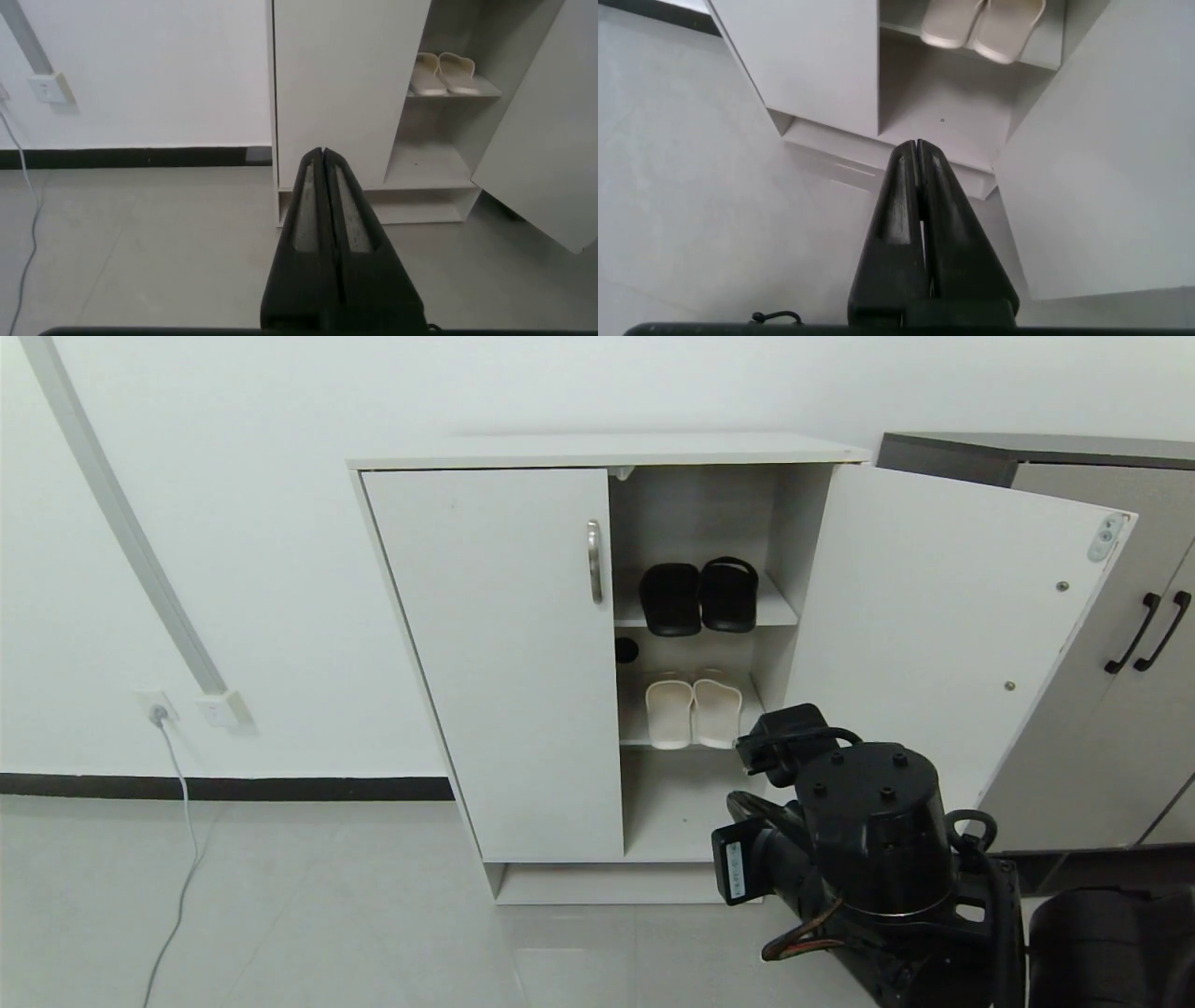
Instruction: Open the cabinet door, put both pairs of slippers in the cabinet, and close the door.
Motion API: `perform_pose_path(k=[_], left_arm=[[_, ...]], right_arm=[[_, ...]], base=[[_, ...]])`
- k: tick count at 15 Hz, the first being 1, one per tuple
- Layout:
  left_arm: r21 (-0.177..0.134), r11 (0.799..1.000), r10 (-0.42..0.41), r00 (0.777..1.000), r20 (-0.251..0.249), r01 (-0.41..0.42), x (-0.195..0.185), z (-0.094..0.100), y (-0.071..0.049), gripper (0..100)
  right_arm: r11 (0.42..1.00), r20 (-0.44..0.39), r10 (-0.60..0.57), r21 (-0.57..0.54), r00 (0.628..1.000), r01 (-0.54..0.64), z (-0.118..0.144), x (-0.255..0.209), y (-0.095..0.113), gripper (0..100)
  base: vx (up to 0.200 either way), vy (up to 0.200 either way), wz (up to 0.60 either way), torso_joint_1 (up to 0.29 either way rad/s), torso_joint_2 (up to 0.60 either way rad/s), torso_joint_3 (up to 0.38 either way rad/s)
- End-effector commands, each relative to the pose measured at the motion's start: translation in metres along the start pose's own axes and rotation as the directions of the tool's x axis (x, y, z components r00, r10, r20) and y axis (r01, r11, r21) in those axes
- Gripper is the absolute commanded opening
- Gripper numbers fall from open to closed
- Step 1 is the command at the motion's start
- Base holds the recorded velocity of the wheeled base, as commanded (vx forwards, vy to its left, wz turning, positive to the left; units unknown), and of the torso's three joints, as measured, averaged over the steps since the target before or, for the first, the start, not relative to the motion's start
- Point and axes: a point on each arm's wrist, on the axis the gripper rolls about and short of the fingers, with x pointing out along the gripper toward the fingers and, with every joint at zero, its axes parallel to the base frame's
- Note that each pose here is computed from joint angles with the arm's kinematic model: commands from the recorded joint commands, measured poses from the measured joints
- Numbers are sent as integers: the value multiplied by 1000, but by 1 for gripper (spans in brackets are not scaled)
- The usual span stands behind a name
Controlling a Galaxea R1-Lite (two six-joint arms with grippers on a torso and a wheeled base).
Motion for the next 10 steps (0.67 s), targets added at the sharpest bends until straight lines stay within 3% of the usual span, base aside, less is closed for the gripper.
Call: perform_pose_path(k=[1, 5, 10], left_arm=[[-1, 1000, 1, 1000, -1, -1, 0, 0, 0, 0], [-1, 1000, 1, 1000, -1, -1, 0, 0, 0, 0], [-2, 1000, 1, 1000, -1, -1, 0, 0, 0, 0]], right_arm=[[1000, 1, 0, -1, 1000, 0, 0, -1, 0, 0], [1000, 0, 0, -2, 1000, 0, 0, 0, 0, 0], [1000, 2, 0, -1, 1000, 0, 1, 0, -1, 0]], base=[[0, 0, 0, 0, 0, 0], [0, 0, 0, 0, 0, 0], [0, 0, 0, 20, -284, -312]])
